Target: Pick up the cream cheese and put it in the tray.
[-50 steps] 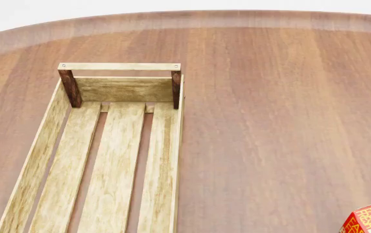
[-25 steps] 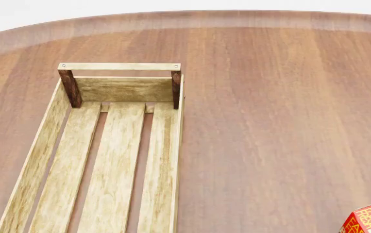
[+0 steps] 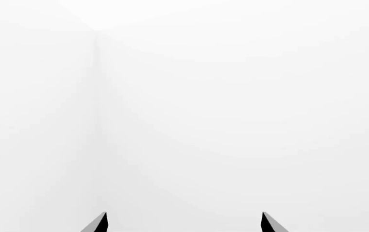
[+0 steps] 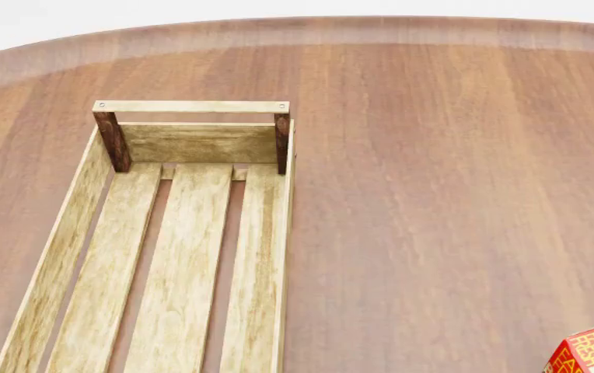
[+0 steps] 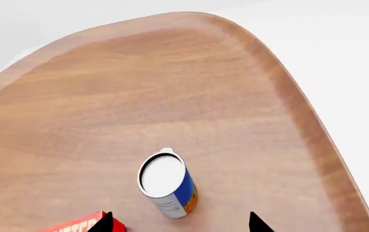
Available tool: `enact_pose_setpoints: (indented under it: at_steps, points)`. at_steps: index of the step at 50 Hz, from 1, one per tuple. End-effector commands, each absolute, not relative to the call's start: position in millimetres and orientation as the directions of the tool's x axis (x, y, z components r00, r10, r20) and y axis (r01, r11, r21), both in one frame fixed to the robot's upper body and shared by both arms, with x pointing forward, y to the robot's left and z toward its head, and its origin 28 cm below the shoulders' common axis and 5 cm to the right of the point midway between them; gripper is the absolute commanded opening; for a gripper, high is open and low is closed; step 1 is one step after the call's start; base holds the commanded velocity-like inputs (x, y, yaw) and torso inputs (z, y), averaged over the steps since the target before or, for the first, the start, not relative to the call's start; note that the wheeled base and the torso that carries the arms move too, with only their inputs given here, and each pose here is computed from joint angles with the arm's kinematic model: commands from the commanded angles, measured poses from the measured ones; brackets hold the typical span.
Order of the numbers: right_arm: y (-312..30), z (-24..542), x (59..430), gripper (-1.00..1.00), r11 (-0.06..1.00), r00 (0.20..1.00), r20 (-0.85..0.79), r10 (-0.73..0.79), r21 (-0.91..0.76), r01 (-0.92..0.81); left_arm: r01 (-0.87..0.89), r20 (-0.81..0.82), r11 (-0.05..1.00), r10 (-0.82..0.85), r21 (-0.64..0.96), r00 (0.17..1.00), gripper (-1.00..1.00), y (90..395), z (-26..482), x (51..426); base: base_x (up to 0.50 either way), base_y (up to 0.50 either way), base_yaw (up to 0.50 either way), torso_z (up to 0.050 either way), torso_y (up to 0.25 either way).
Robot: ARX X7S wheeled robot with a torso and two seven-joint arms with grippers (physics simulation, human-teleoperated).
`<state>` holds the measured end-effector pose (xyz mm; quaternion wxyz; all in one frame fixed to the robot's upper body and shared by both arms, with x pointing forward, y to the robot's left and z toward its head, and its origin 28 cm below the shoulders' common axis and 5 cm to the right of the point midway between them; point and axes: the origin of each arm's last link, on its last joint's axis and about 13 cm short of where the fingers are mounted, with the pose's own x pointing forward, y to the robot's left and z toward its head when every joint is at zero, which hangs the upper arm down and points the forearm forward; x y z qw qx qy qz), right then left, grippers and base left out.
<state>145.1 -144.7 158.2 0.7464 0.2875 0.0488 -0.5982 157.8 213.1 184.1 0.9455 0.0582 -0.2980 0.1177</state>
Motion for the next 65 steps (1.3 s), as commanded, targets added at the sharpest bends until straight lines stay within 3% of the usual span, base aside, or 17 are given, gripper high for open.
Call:
enact_pose_setpoints:
  at_steps: [1, 22, 65]
  points:
    - [-141.8, 143.3, 155.6, 1.00, 0.125, 0.273, -0.458, -0.846, 0.327, 0.937, -0.269, 0.563, 0.963, 0.212, 0.018, 0.798, 1.00, 215.6, 184.0, 157.9, 0.00, 0.00, 0.00, 0.000, 0.000]
    - [-126.3, 127.4, 167.9, 1.00, 0.228, 0.346, -0.513, -0.786, 0.280, 0.933, -0.268, 0.564, 0.963, 0.212, 0.018, 0.798, 1.00, 215.5, 183.9, 158.1, 0.00, 0.00, 0.00, 0.000, 0.000]
    - [-125.5, 109.1, 175.6, 1.00, 0.229, 0.329, -0.586, -0.741, 0.240, 0.943, -0.268, 0.566, 0.963, 0.212, 0.017, 0.797, 1.00, 215.6, 184.0, 157.4, 0.00, 0.00, 0.00, 0.000, 0.000]
